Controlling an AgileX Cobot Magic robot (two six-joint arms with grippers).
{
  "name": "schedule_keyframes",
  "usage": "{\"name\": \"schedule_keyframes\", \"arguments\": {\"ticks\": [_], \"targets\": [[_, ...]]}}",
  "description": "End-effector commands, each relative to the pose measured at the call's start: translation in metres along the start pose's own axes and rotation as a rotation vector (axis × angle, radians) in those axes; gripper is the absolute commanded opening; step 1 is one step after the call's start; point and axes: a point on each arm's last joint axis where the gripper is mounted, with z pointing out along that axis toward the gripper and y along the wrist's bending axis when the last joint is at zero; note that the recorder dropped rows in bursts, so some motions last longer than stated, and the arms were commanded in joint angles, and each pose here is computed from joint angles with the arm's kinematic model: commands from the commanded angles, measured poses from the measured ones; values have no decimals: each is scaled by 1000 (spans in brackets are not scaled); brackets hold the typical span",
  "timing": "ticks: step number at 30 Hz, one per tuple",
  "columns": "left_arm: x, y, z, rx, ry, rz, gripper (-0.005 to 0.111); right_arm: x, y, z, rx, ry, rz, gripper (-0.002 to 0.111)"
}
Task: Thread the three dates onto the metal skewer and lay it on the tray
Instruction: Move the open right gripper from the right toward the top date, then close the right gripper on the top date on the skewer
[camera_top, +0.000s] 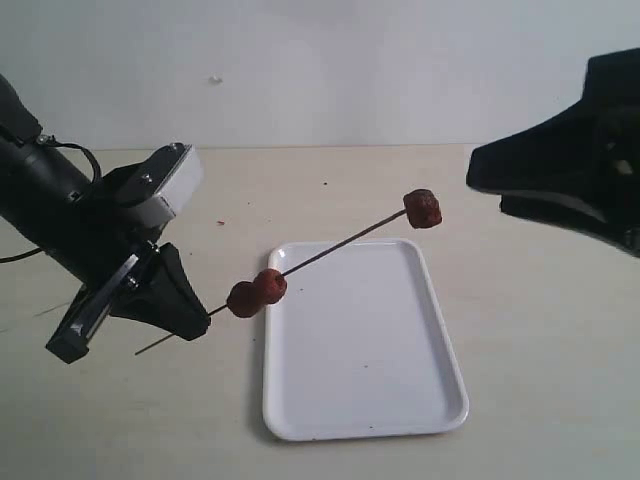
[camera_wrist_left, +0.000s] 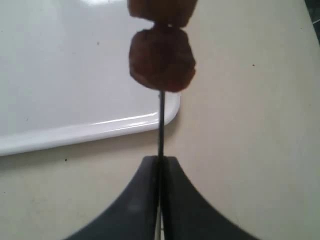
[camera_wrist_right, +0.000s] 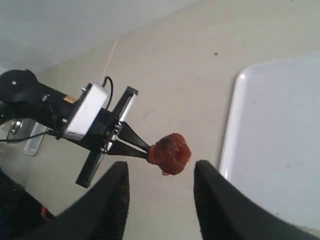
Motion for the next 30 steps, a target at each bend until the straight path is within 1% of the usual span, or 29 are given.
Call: {"name": "schedule_keyframes", "arguments": {"ticks": [1,3,4,7,11,18,25,30], "targets": [[-3,-2,0,22,-14,47,0,2,-9,14,22,78,0,50],[-3,-2,0,22,-14,47,0,0,-11,19,20,85,10,54],[-3,-2,0,22,-14,47,0,-1,-12,22,19,86,19,54],[-3,-2,0,22,-14,47,0,-2,-13,28,0,99,39,54],[-3,-2,0,22,-14,47,0,-3,-9,35,-77,121,63,54],[-3,-2,0,22,-14,47,0,-7,-5,35,-98,113,48,51],[-3,-2,0,22,-14,47,0,-13,-3,33,-80,93,2,51],[-3,-2,0,22,-14,47,0,-11,-9,27,23,85,-49,51]]}}
